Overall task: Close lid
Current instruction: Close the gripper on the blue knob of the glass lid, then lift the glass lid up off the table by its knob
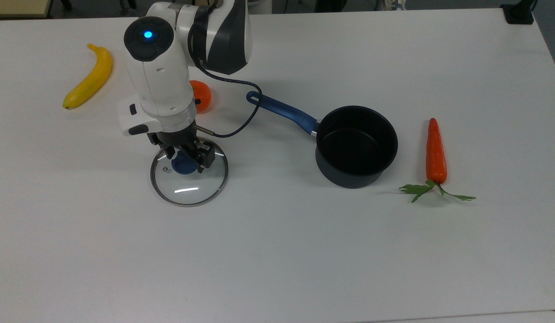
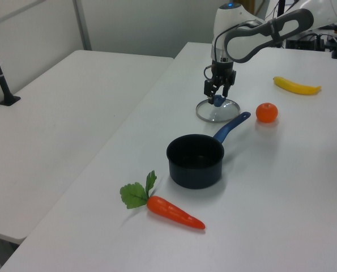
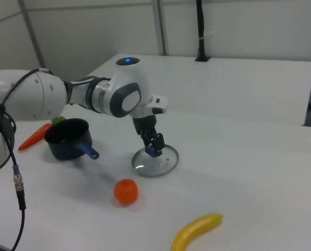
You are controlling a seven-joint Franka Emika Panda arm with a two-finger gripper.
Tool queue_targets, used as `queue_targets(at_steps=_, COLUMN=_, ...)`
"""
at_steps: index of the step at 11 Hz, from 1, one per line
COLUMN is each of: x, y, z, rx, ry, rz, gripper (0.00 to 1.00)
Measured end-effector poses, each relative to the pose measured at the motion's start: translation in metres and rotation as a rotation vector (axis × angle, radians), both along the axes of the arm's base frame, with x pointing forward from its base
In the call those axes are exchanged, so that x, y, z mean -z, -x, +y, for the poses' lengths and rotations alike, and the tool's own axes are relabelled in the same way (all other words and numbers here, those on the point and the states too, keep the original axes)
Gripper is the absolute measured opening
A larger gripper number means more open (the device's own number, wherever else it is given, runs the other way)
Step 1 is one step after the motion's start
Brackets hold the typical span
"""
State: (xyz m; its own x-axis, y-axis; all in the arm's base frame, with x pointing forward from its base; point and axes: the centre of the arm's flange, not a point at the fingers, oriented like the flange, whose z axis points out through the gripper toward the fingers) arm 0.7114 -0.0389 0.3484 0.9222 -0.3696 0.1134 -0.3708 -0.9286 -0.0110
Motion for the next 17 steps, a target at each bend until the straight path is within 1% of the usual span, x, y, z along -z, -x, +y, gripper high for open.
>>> queue_targets(at_steps=1, x=0.000, y=0.000, z=0.000, rx=-0.001, ry=0.002, rz=0.000, gripper=0.78)
queue_targets(at_steps=2, x=0.000, y=0.000, z=0.000, rx=-0.001, ry=0.002, rz=0.000, gripper=0.74)
queue_targets(at_steps=3, x=0.000, y=0.000, z=0.000, rx=-0.001, ry=0.002, rz=0.000, gripper=0.74)
queue_targets(at_steps=4, x=0.000, y=0.000, z=0.000, rx=-0.001, ry=0.002, rz=0.000, gripper=0.70)
queue_targets(at_steps=5, x=0.000, y=0.000, z=0.000, rx=-0.002, ry=0.004, rz=0.000, gripper=0.69)
queue_targets(at_steps=6, x=-0.001, y=-0.001, z=0.000, rx=-0.004, ry=0.006, rz=-0.001, gripper=0.60)
queue_targets(at_steps=12, x=-0.006, y=-0.002, z=0.000, rx=-0.006, ry=0.013, rz=-0.011, gripper=0.60)
queue_targets(at_steps=14, x=-0.028, y=-0.003, z=-0.008, rx=0.005, ry=0.014, rz=-0.036, gripper=0.60)
queue_targets(at_steps=17, x=-0.088, y=0.013, z=-0.033, rx=0.044, ry=0.007, rz=-0.034, gripper=0.60)
